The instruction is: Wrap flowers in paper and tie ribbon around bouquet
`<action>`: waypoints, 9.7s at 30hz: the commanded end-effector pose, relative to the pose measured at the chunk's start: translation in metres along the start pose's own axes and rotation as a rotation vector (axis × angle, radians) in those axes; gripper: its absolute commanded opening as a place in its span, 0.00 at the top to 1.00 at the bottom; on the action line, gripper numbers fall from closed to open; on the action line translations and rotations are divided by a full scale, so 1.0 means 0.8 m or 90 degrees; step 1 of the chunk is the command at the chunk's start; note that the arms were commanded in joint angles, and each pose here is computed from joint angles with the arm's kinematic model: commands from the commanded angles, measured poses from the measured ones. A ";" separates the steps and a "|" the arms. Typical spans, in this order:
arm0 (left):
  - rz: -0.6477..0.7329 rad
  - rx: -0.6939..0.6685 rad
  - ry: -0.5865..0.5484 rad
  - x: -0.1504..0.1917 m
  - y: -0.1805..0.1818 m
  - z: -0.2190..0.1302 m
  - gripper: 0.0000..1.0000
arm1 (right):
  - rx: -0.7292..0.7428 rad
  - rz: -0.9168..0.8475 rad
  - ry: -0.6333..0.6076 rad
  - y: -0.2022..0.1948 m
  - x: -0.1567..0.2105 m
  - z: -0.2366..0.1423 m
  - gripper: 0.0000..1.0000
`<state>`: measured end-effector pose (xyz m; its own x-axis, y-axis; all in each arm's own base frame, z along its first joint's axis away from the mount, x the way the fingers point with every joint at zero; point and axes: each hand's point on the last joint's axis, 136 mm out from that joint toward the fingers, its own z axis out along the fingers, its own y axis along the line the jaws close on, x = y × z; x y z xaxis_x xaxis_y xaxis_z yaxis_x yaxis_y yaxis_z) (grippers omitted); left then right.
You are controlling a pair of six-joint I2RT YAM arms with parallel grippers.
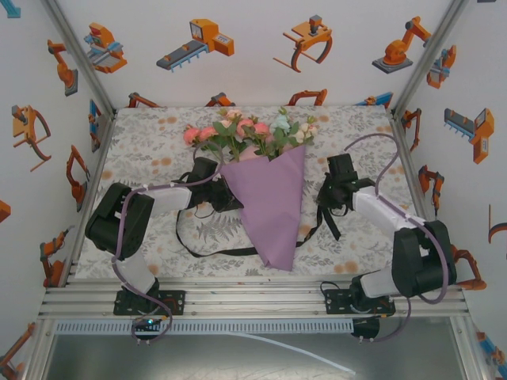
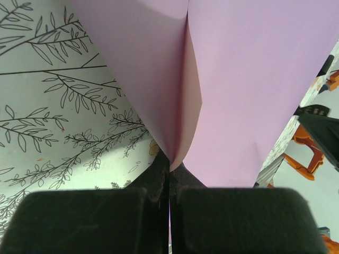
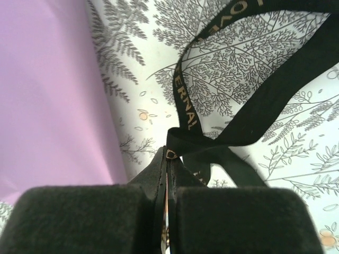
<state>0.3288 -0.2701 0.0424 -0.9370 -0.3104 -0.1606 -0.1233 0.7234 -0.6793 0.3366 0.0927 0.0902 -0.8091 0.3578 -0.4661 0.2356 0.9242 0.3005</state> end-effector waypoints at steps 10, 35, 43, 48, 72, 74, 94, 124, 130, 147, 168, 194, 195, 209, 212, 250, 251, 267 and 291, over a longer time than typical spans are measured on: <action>0.009 0.024 0.003 -0.004 -0.006 0.013 1.00 | -0.402 -0.055 -0.019 0.255 -0.043 -0.123 1.00; -0.022 -0.134 -0.153 -0.045 0.032 -0.134 0.46 | -0.335 -0.258 -0.073 0.260 -0.055 -0.095 0.46; -0.145 -0.360 -0.220 -0.077 0.159 -0.235 0.44 | -0.384 -0.356 -0.001 0.350 -0.001 -0.034 0.46; -0.154 -0.330 -0.155 -0.073 0.181 -0.214 0.38 | -0.405 -0.360 0.071 0.375 0.028 0.019 0.46; -0.153 -0.264 -0.221 -0.065 0.151 -0.231 1.00 | -0.539 -0.250 0.106 0.499 0.037 0.001 1.00; -0.162 -0.275 -0.243 -0.058 0.156 -0.244 1.00 | -0.551 -0.254 0.130 0.520 0.057 0.006 1.00; 0.124 -0.466 -0.062 -0.077 0.153 -0.164 0.44 | -0.494 -0.287 -0.009 0.440 -0.028 -0.094 0.60; -0.325 -0.451 -0.317 -0.090 0.226 -0.328 1.00 | -0.463 -0.220 -0.062 0.369 -0.068 -0.121 0.58; -0.130 -0.065 -0.414 -0.157 0.045 -0.350 1.00 | -0.443 -0.159 -0.078 0.343 -0.089 -0.123 0.57; 0.487 0.288 -0.136 0.027 -0.421 -0.097 0.76 | -0.013 0.186 -0.328 0.005 -0.119 -0.176 0.46; 0.463 -0.077 -0.024 -0.060 -0.126 -0.110 0.35 | -0.249 -0.153 -0.032 0.087 -0.070 -0.019 0.40; 0.418 0.003 0.112 0.136 -0.051 -0.046 0.43 | -0.147 -0.048 0.134 -0.001 0.077 0.029 0.52; 0.413 -0.003 0.117 0.136 -0.049 -0.043 0.45 | -0.142 -0.049 0.131 -0.002 0.075 0.031 0.55; 0.382 -0.101 0.010 0.076 -0.030 -0.025 1.00 | -0.150 -0.066 0.051 0.008 0.038 0.053 0.98; 0.356 -0.105 -0.044 0.047 -0.029 -0.027 1.00 | -0.147 -0.074 0.014 0.011 0.019 0.060 1.00; 0.612 0.038 -0.038 -0.076 -0.130 -0.067 0.24 | -0.243 -0.588 0.118 0.046 -0.028 0.059 0.48; 0.636 0.037 -0.037 -0.072 -0.138 -0.059 0.22 | -0.252 -0.588 0.135 0.046 -0.023 0.062 0.48; 0.787 0.150 0.103 -0.022 -0.196 0.019 0.11 | -0.287 -0.569 0.086 0.076 -0.059 0.042 1.00; 0.734 0.209 0.162 0.028 -0.197 0.092 0.69 | -0.441 -0.395 -0.174 0.161 -0.141 -0.037 1.00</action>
<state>0.3583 -0.4295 0.0898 -0.4903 0.5765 -0.6536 0.8715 0.3290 -0.3636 0.4347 0.1626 0.1927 -0.5350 -0.1406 -0.8331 -0.6321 0.7209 0.2843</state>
